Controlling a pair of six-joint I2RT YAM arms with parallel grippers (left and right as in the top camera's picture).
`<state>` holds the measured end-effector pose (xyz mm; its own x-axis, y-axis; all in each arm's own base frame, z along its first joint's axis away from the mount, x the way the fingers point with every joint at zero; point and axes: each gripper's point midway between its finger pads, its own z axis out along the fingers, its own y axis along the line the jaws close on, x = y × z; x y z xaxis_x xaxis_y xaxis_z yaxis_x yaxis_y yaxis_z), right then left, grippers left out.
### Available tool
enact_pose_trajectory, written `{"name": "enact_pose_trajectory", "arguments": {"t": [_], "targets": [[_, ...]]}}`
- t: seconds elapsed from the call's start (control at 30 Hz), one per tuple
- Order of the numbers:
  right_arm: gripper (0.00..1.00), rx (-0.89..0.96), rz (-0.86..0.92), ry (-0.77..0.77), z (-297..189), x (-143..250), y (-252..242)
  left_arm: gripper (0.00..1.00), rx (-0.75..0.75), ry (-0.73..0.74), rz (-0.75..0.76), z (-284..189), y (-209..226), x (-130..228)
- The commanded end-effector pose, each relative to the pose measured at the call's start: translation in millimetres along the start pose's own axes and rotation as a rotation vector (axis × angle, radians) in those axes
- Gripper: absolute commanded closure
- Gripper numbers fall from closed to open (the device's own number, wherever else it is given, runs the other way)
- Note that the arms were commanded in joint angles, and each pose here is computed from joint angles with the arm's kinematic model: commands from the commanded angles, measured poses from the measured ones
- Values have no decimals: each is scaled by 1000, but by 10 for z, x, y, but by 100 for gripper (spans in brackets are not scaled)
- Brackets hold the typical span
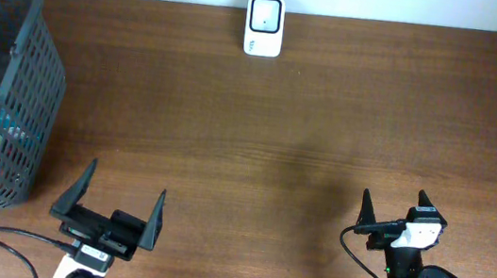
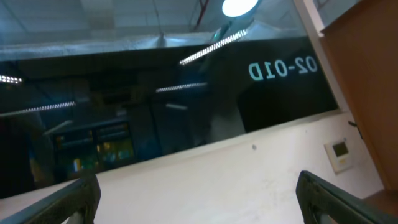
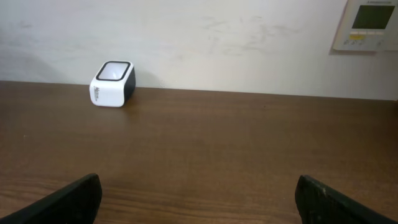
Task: Scan the item barcode
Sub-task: 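Move the left gripper into the grey basket toward the blue bottle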
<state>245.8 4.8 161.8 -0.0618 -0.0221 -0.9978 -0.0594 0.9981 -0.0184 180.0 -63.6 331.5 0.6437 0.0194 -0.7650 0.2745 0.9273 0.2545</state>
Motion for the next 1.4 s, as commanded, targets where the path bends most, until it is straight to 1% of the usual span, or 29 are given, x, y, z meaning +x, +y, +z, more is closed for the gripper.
{"name": "enact_pose_trajectory", "arguments": {"t": [0.0,0.07,0.13,0.17,0.2,0.23,0.3,0.33,0.4,0.47,0.5,0.53,0.57,0.6,0.63,0.67,0.77,0.83,0.9,0.97,1.07,1.17,1.2,1.23,1.3,1.37], "targets": [[2,11,5,7,5,41,-21,1,5,25,64,155,59,-244],[2,11,6,8,5,42,-21,1,-15,141,29,299,164,-219],[2,11,6,8,5,42,-21,1,-18,328,-43,480,260,-109],[2,11,6,7,5,41,-21,1,10,433,-91,579,261,-42],[2,11,5,8,5,42,-21,1,86,517,-145,686,182,2],[2,11,6,8,5,42,-21,1,165,568,-199,775,88,7],[2,11,6,8,5,42,-21,1,326,608,-290,949,-93,-29],[2,11,6,7,5,41,-21,1,355,611,-294,1060,-86,-17],[2,11,5,8,5,42,-21,1,321,657,-308,1238,36,92],[2,11,5,8,5,42,-21,1,162,781,-374,1386,310,293],[2,11,6,7,5,41,-21,1,37,903,-390,1413,522,462],[2,11,6,8,5,42,-21,1,-53,1034,-383,1401,693,606],[2,11,5,8,5,42,-21,1,-90,1109,-383,1393,767,680],[2,11,5,8,5,42,-21,1,-96,1149,-391,1419,792,714],[2,11,6,7,5,41,-21,1,-40,1202,-450,1531,727,767],[2,11,5,8,5,42,-21,1,-24,1242,-478,1546,701,827],[2,11,5,7,5,41,-21,1,-38,1262,-488,1641,754,987],[2,11,5,7,5,41,-21,1,-227,1290,-557,1627,970,1115],[1,11,6,8,5,42,-21,1,-372,1275,-622,1667,1227,1125],[2,11,5,7,5,41,-21,1,-455,1240,-655,1730,1473,1033],[2,11,5,7,5,41,-21,1,-598,1168,-664,1777,2027,777],[2,11,5,7,5,41,-21,1,-871,1115,-676,1547,2546,629],[2,11,5,8,5,42,-21,1,-988,1086,-667,1420,2740,593],[2,11,6,8,5,42,-21,1,-1138,1045,-645,1228,2974,534],[2,11,6,8,5,42,-21,1,-1312,1006,-590,950,3260,457],[2,11,5,7,5,41,-21,1,-1439,1008,-527,677,3505,452]]}}
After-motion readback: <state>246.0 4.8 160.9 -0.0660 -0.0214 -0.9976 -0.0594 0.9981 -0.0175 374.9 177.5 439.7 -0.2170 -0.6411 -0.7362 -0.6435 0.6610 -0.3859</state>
